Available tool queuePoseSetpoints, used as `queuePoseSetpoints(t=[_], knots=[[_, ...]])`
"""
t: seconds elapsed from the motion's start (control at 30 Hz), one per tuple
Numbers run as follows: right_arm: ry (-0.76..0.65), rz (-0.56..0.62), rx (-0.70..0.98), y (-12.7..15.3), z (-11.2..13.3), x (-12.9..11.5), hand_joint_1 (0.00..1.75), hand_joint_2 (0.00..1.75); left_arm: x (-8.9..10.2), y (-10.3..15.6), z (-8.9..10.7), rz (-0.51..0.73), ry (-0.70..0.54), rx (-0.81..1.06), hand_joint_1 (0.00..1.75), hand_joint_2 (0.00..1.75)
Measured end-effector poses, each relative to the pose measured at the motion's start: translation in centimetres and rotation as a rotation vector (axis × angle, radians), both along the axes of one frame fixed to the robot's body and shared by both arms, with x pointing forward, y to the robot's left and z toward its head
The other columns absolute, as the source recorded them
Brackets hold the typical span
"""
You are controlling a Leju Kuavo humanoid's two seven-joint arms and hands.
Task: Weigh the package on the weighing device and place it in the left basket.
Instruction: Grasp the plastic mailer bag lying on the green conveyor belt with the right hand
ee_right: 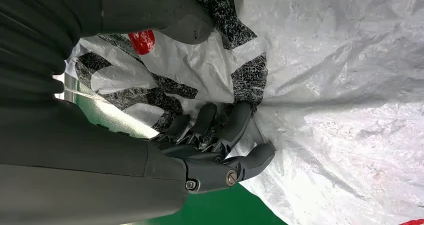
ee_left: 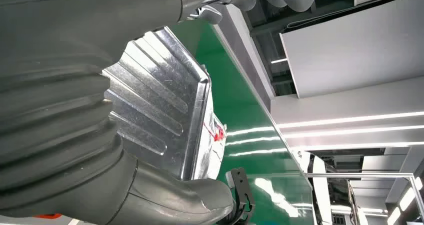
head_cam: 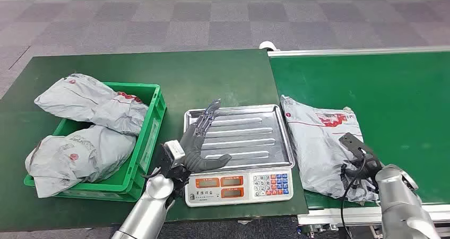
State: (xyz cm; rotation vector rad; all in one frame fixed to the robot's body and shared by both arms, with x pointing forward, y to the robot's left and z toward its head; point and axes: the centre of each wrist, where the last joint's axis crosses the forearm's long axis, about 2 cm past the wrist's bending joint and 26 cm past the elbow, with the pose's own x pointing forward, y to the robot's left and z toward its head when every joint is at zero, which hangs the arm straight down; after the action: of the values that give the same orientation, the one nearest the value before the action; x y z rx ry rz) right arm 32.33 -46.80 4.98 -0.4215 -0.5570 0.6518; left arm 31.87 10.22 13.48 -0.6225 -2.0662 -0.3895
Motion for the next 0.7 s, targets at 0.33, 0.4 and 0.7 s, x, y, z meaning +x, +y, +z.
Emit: queuePoseSetpoints(t=[0.33, 0.4, 0.7], knots=[[-0.004, 0.003, 0.005, 0.2, -0.1, 0.1, 1.75, 1.75, 0.0, 0.0, 0.0, 0.001, 0.0, 0.001, 0.0, 1.75], [-0.02, 0.007, 0.021, 0.3, -0.1, 0.0, 1.75, 1.75, 0.0, 0.0, 0.0, 0.001, 0.0, 0.001, 0.0, 1.75], [-0.122, 0.024, 0.114, 0.3, -1.1, -1.0, 1.75, 1.75, 0.0, 0.1, -0.1, 0.003, 0.002, 0.004, 0.0, 1.75]])
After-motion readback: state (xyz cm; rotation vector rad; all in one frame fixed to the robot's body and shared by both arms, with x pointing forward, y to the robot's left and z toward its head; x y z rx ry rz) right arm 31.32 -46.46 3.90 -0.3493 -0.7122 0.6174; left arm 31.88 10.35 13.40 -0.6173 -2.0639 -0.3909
